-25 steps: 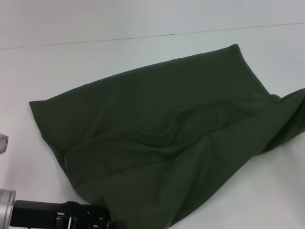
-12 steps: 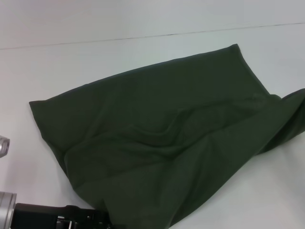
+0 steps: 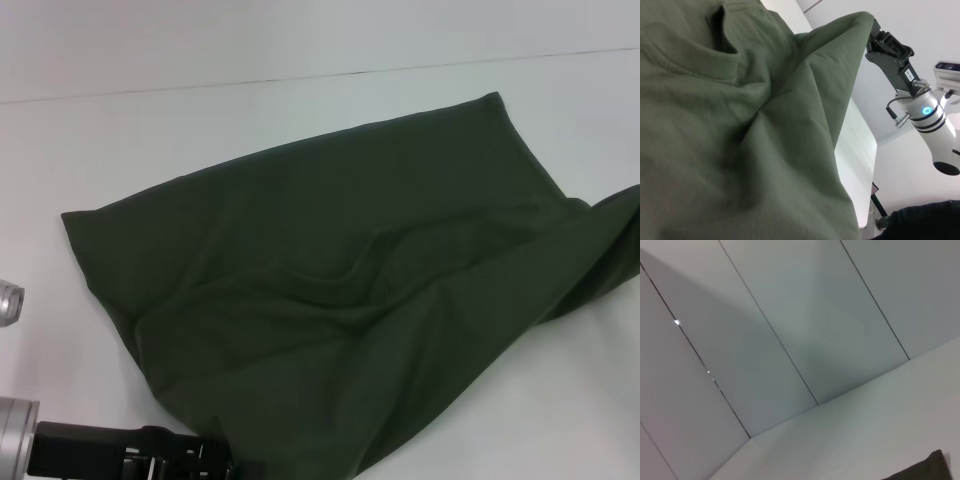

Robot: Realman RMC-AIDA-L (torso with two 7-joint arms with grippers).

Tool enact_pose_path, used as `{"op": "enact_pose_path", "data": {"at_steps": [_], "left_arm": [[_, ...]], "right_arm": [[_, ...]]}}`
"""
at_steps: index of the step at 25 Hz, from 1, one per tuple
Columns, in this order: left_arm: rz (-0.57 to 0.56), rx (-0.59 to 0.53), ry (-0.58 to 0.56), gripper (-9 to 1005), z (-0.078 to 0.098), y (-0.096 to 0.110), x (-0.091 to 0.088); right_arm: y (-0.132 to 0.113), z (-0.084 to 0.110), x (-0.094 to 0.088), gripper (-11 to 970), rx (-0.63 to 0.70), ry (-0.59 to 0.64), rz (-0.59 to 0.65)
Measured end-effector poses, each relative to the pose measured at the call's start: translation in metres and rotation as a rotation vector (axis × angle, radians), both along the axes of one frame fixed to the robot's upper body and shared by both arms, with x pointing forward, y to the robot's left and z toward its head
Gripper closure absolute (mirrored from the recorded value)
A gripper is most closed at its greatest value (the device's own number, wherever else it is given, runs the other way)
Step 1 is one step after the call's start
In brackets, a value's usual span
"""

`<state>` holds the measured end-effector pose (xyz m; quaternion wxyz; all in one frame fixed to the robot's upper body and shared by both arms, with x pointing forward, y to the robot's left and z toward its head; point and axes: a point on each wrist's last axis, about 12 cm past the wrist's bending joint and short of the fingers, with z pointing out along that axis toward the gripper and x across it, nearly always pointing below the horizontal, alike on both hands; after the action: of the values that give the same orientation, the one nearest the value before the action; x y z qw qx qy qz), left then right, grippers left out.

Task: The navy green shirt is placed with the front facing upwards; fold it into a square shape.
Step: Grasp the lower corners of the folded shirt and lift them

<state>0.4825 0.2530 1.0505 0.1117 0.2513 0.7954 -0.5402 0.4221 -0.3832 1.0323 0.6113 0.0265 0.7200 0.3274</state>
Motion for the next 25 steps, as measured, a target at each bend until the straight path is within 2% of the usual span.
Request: {"op": "enact_pose_path", "data": {"at_steps": [2, 17, 25], "left_arm": [[0.000, 0.000, 0.000, 450, 0.0000, -0.0002, 0.0000], [-0.007, -0.007, 0.004, 442, -0.0004, -0.0040, 0.0009], [0.030, 0.025, 0.004, 447, -0.0045, -0.0043, 0.0050]], "right_arm": [[0.0000, 0.0000, 0.0000, 913, 0.000, 0.000, 0.000], [-0.0002, 0.0001, -0.0001, 914, 0.001, -0.001, -0.002], [-0.0003, 0.0003, -0.0002, 914, 0.002, -0.003, -0.003]]}}
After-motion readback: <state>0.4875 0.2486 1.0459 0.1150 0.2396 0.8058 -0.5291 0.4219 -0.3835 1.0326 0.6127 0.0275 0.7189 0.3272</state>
